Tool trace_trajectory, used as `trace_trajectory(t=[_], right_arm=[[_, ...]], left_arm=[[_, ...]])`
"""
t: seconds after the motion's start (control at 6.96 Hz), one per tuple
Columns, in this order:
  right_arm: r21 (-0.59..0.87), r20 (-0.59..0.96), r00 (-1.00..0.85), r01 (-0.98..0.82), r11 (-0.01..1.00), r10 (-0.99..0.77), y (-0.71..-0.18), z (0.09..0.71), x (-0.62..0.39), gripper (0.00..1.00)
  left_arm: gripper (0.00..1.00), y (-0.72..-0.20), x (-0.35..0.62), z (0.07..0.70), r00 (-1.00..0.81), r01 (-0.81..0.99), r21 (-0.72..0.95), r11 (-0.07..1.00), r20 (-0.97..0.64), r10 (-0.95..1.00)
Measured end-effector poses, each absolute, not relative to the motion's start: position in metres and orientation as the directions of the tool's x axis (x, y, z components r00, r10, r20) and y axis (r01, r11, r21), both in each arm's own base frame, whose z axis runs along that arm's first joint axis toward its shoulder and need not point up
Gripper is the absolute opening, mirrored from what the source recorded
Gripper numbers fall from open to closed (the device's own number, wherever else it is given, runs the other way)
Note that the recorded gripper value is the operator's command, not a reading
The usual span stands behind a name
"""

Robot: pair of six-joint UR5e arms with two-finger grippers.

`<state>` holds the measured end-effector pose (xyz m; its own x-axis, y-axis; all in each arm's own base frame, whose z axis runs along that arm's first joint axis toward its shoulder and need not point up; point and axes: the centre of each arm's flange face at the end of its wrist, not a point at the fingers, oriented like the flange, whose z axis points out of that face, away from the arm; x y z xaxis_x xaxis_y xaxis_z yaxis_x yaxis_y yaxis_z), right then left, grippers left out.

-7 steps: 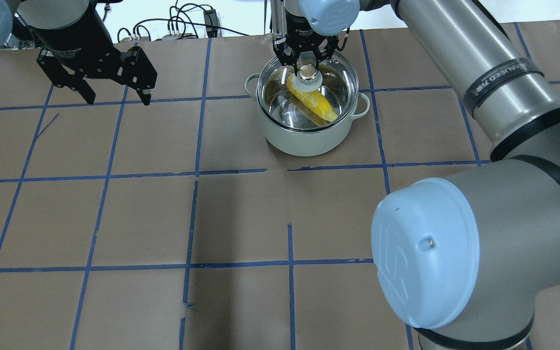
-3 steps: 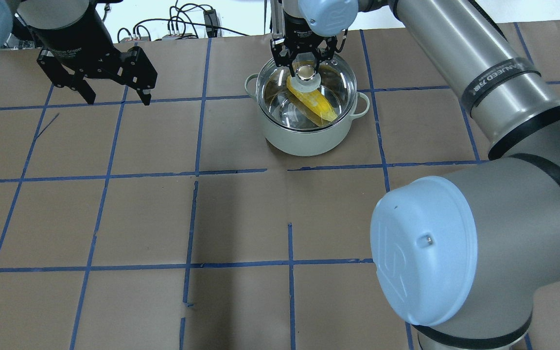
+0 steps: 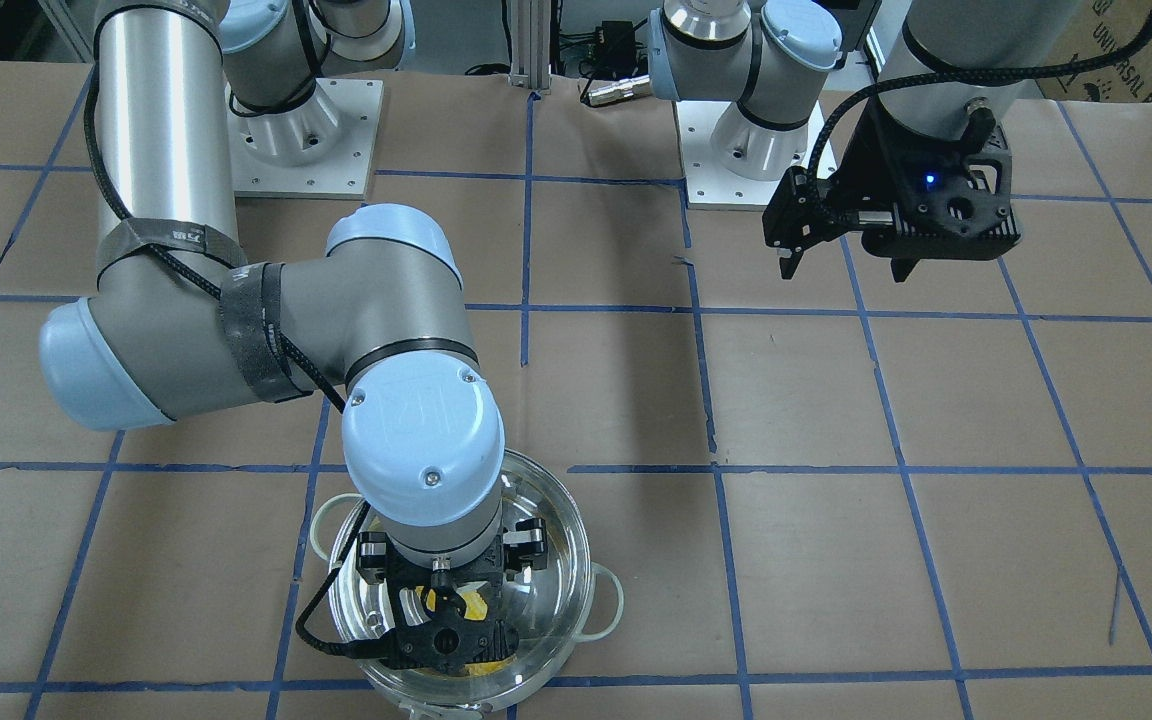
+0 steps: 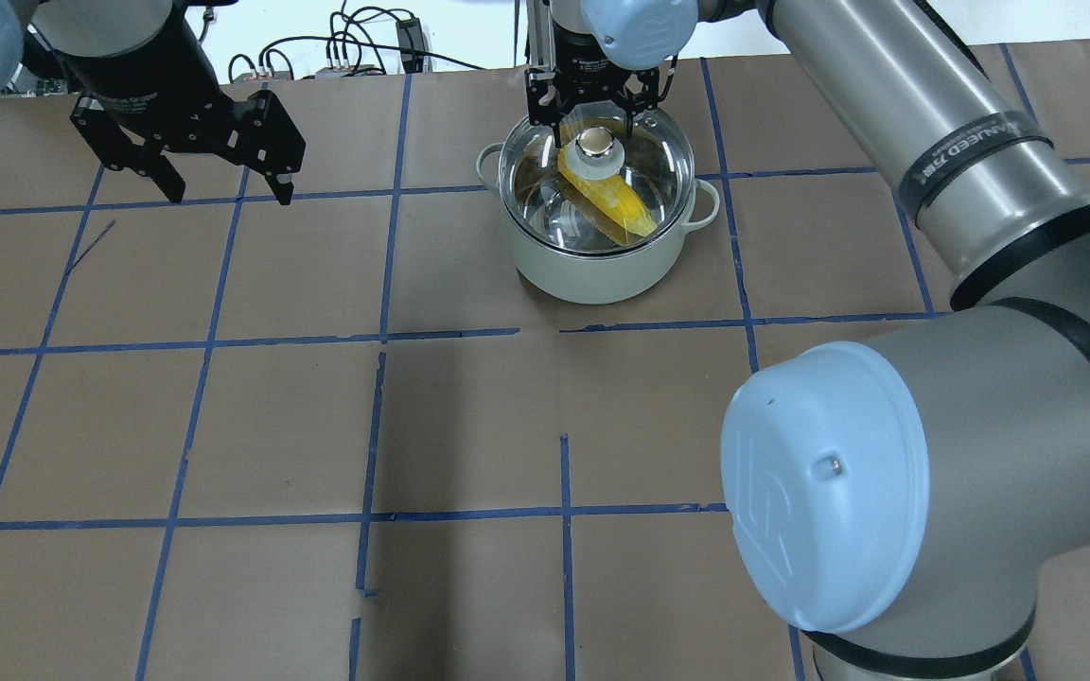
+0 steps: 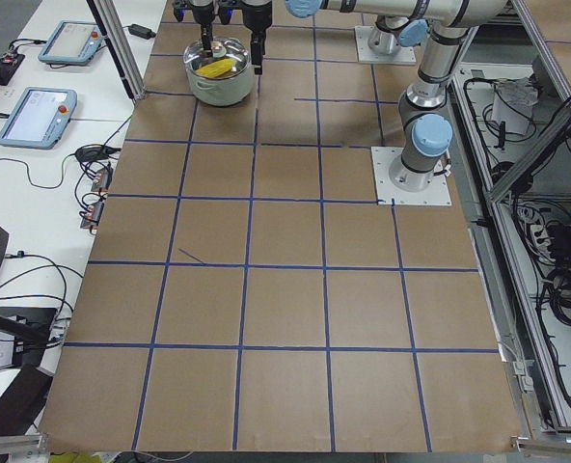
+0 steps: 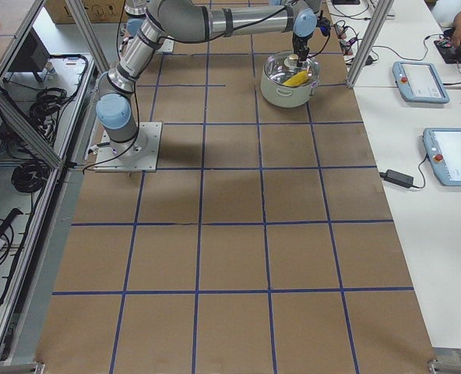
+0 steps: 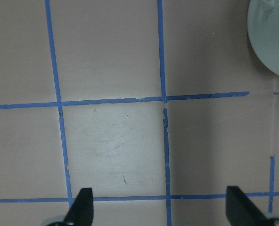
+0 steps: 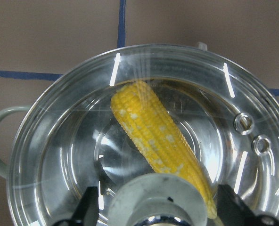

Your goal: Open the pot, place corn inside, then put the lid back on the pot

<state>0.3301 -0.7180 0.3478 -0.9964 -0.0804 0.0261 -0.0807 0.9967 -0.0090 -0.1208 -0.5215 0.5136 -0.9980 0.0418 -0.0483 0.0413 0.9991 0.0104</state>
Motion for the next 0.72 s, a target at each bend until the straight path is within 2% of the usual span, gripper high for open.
trace_trajectory(t=[0.72], right_arm=[[-0.05, 0.014, -0.997, -0.082, 0.995, -0.081, -0.724, 0.364, 0.334, 0.91]], left_arm=[[1.0, -0.522, -0.121, 0.513, -0.998, 0.041, 0.011, 0.999, -0.048, 0.042]])
